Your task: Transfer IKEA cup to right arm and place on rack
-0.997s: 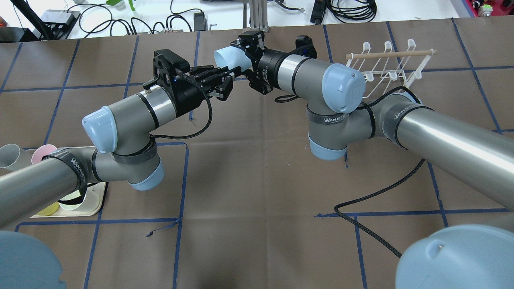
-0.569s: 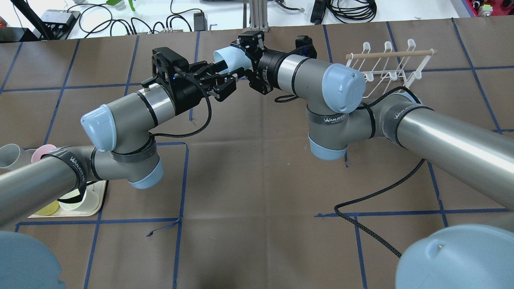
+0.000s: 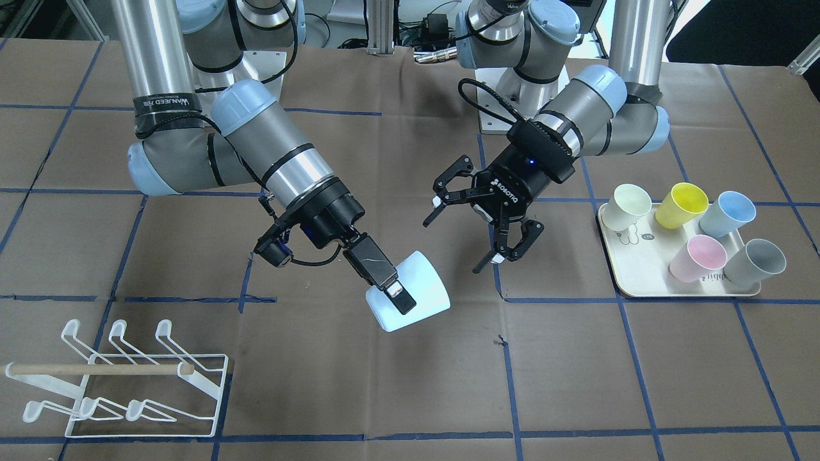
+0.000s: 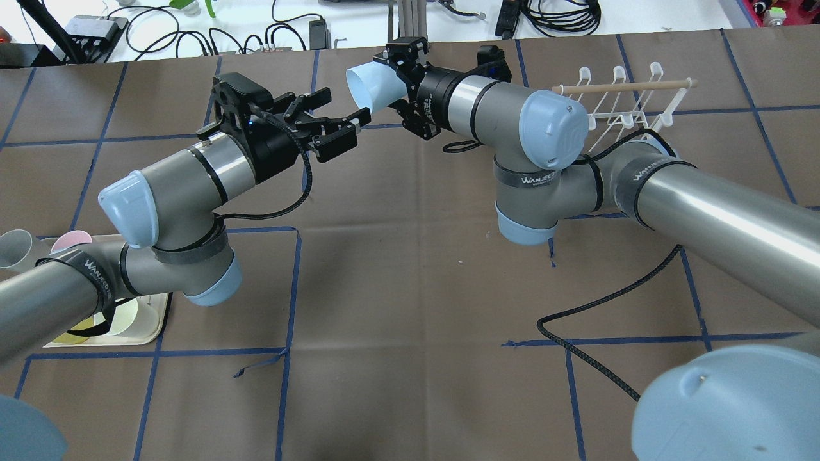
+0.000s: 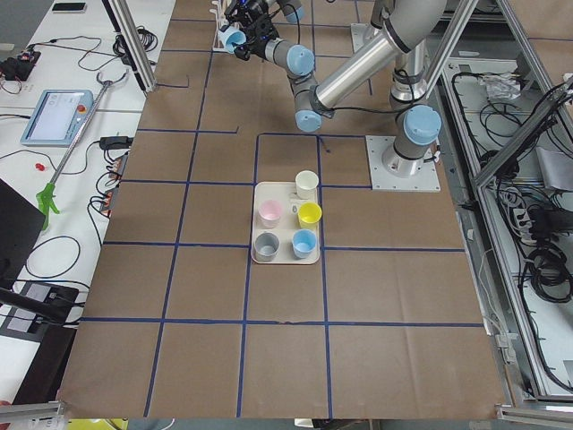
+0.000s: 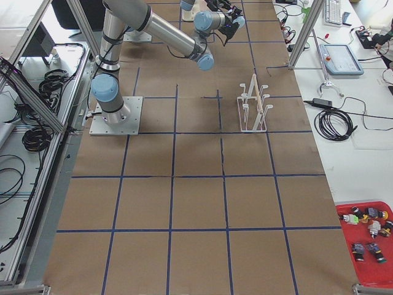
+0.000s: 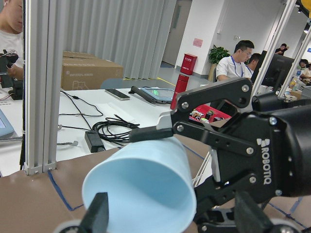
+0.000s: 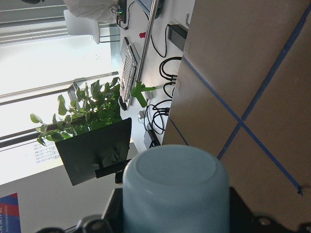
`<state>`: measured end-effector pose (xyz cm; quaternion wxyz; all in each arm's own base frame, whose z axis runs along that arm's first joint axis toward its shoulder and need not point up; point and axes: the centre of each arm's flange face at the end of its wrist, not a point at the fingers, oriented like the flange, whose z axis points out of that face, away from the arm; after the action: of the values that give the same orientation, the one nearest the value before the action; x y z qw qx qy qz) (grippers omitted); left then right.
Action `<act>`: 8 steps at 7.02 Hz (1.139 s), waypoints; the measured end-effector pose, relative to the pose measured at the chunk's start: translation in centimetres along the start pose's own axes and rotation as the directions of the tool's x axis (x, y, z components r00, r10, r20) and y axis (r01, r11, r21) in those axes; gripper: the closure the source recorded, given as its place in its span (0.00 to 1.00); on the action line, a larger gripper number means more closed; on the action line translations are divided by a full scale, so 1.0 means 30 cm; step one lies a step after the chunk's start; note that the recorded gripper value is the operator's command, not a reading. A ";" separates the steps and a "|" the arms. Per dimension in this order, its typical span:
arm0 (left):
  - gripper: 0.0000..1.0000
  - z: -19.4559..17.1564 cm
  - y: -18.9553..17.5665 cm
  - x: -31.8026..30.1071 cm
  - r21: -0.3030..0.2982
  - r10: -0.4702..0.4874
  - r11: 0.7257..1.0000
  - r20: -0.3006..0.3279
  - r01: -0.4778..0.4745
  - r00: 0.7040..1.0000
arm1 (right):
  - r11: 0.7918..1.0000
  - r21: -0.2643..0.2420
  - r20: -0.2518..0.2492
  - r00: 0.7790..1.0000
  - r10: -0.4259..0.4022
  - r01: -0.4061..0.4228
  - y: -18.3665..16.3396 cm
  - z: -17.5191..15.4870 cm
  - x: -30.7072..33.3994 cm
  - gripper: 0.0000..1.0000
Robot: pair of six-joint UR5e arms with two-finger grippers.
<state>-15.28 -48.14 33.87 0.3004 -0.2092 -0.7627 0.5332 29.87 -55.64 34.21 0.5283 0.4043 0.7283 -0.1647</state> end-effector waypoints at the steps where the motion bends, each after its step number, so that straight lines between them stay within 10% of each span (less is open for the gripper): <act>1: 0.06 -0.080 -0.010 -0.019 0.002 -0.025 1.000 0.046 0.025 0.999 | 1.000 0.021 0.002 1.000 0.001 -0.001 -0.049 -0.010 -0.015 0.52; 3: 0.06 -0.187 -0.046 -0.044 -0.027 -0.102 0.994 0.124 0.106 0.987 | 0.990 0.075 0.001 0.992 -0.122 0.122 -0.149 -0.050 -0.034 0.65; 5: 0.06 -0.224 -0.150 -0.076 -0.123 -0.196 0.964 0.265 0.235 0.944 | 0.918 0.131 -0.040 0.927 -0.373 0.375 -0.249 -0.089 -0.041 0.72; 8: 0.06 -0.190 -0.296 -0.087 -0.335 -0.243 0.836 0.484 0.434 0.841 | 0.622 0.211 -0.294 0.656 -0.695 0.754 -0.422 -0.142 -0.028 0.76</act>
<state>-9.47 -48.94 43.01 0.1657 -0.0082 -0.9329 0.3195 17.59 -60.99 34.24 0.2750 0.1671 0.8385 -0.4397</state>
